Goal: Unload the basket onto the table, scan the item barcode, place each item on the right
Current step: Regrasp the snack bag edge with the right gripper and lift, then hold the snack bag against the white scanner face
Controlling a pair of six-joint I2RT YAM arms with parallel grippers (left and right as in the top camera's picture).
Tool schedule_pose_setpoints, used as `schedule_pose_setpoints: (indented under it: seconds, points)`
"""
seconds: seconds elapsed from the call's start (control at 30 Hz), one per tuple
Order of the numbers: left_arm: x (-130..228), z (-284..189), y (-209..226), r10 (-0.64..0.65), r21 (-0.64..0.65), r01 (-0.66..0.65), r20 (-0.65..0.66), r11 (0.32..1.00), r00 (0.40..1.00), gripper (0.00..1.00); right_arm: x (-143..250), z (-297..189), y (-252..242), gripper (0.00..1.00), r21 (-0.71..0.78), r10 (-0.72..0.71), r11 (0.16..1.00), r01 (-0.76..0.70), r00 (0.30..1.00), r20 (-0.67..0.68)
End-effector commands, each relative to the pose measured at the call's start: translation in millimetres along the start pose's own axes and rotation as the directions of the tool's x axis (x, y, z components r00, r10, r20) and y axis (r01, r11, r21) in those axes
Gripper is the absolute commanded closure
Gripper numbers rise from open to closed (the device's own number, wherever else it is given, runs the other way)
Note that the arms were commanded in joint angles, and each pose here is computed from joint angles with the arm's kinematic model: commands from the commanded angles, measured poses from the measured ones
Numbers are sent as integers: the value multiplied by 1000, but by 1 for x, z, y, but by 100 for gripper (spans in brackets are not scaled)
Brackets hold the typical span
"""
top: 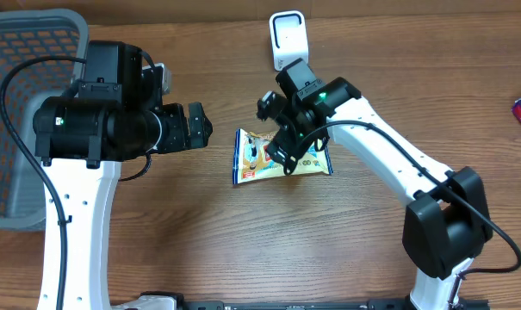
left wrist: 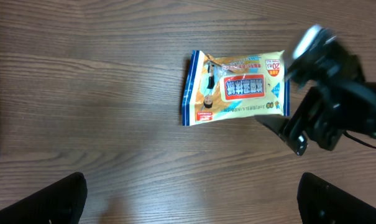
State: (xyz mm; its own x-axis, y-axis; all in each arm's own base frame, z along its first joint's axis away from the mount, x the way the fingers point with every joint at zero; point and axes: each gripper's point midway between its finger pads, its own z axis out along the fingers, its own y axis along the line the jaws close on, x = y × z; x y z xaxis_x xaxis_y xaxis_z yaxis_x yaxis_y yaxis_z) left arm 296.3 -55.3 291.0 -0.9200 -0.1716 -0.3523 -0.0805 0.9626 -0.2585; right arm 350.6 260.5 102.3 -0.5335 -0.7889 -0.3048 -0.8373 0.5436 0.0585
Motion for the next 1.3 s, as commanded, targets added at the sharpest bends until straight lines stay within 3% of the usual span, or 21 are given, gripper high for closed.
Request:
schedule_pose_setpoints:
  seconds: [0.0,0.4,0.47,0.57,0.63,0.67,0.7,0.9,1.03,1.13,1.27]
  points:
    - [-1,-1,1,10,-7,-10,7,1000,1000,0,22,29,-11,0,-4,-230,973,230,968,-104]
    - [-1,-1,1,10,-7,-10,7,1000,1000,0,34,92,-22,0,-49,-290,957,285,945,-154]
    - [-1,-1,1,10,-7,-10,7,1000,1000,0,37,98,-22,7,-58,-287,958,282,943,-166]
    - [-1,-1,1,10,-7,-10,7,1000,1000,0,43,105,-21,28,-71,-273,962,264,944,-184]
    - [-1,-1,1,10,-7,-10,7,1000,1000,0,42,105,-21,49,-64,-240,971,233,953,-185]
    - [-1,-1,1,10,-7,-10,7,1000,1000,0,40,105,-22,67,-51,-199,980,193,963,-181]
    - [-1,-1,1,10,-7,-10,7,1000,1000,0,37,103,-23,74,-41,-169,986,164,970,-176]
    - [-1,-1,1,10,-7,-10,7,1000,1000,0,9,82,-32,96,26,50,999,-48,992,-112]
    - [-1,-1,1,10,-7,-10,7,1000,1000,0,-16,55,-42,96,61,248,967,-245,968,-40]
    - [-1,-1,1,10,-7,-10,7,1000,1000,0,-34,29,-53,96,70,420,905,-421,907,20]
    - [-1,-1,1,10,-7,-10,7,1000,1000,0,-58,-7,-73,96,62,538,835,-547,834,125]
